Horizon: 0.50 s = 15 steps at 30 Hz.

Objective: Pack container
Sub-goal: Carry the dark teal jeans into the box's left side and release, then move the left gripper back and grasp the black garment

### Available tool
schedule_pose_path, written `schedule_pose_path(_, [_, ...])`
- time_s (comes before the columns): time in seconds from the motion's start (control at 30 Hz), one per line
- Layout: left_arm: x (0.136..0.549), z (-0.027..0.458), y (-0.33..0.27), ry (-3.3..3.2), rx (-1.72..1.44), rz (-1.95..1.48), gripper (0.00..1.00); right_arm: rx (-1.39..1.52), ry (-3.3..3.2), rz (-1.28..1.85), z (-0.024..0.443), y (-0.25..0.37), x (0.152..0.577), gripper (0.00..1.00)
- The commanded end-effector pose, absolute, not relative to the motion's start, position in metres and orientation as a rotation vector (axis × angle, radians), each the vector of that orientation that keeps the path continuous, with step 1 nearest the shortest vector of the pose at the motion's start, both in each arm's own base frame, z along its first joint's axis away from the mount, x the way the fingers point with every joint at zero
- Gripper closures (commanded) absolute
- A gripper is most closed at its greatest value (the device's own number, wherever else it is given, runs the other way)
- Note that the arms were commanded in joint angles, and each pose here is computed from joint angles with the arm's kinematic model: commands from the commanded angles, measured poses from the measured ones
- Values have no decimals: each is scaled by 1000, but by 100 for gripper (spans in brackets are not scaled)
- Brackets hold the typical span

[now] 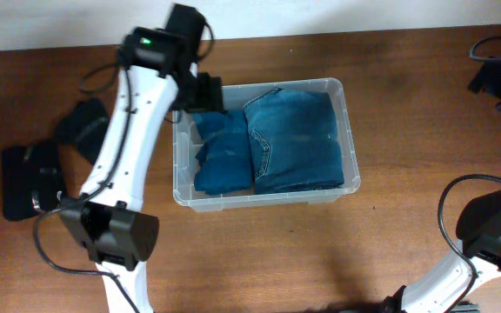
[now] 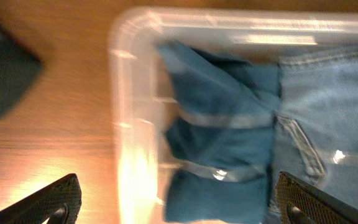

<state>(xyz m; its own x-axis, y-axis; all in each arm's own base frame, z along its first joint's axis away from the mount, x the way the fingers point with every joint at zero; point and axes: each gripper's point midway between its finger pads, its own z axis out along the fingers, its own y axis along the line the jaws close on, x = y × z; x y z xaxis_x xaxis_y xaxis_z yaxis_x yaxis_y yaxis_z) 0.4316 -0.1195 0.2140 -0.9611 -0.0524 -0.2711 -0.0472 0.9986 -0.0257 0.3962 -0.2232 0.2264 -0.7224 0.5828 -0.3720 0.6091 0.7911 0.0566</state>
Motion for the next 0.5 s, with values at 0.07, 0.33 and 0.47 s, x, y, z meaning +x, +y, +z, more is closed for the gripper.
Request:
schedule_pose_path(0.07, [455, 240, -17, 2748, -257, 164, 1, 902, 2589, -99, 233, -223, 398, 2])
schedule_pose_path(0.33, [458, 172, 104, 2865, -586, 260, 1, 901, 2589, -99, 233, -223, 398, 2])
schedule_pose_path(0.47, [434, 153, 138, 2977, -611, 266, 1, 901, 2588, -99, 233, -223, 398, 2])
